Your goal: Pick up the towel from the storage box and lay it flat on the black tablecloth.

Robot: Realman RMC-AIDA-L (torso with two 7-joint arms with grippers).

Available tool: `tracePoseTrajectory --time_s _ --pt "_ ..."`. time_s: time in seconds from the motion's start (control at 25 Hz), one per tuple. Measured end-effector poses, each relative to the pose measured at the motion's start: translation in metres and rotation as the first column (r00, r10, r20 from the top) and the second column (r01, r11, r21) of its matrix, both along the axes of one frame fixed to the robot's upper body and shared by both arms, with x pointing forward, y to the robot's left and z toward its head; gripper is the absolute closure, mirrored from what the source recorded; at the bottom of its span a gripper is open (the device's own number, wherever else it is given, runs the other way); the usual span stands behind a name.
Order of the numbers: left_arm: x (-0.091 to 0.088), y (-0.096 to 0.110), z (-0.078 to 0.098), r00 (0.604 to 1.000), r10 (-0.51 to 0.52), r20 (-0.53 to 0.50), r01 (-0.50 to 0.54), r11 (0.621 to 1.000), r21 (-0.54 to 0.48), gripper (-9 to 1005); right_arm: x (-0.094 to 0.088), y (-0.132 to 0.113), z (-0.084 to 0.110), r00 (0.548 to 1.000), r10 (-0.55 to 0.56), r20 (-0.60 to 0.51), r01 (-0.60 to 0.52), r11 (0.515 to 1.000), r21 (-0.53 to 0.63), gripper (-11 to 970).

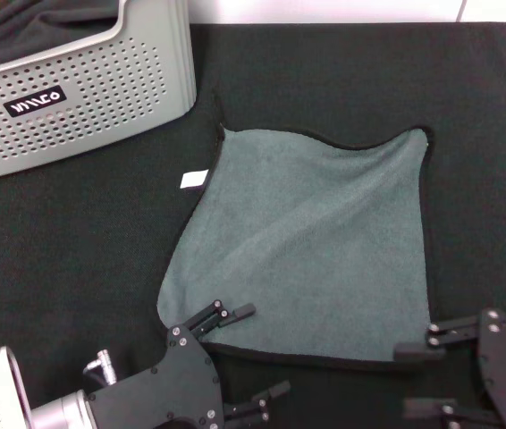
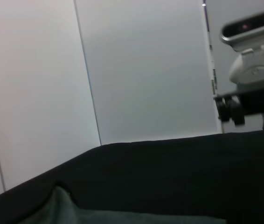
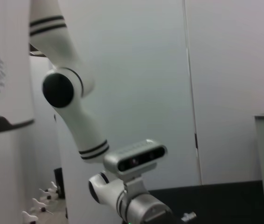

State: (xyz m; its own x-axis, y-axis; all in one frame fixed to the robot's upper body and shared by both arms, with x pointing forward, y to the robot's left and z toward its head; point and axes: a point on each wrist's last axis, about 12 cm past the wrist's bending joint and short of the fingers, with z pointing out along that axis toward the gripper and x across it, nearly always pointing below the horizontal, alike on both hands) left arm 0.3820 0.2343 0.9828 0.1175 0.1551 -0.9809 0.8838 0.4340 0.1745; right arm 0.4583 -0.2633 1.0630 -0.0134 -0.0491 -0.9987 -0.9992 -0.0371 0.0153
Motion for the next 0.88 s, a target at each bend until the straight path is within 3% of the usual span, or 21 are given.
tracePoseTrajectory --time_s 0.36,0.88 --pt "-0.005 0.003 0.002 1.000 -0.022 0.003 0.022 1.000 -0.014 109 -0.005 -0.023 0.008 1.000 -0.020 0.004 0.020 0.999 0.026 553" --pt "-0.014 0.012 0.016 0.998 -0.057 0.012 0.058 0.989 -0.134 109 -0.005 -0.017 0.008 1.000 -0.014 0.010 0.014 0.999 0.042 531"
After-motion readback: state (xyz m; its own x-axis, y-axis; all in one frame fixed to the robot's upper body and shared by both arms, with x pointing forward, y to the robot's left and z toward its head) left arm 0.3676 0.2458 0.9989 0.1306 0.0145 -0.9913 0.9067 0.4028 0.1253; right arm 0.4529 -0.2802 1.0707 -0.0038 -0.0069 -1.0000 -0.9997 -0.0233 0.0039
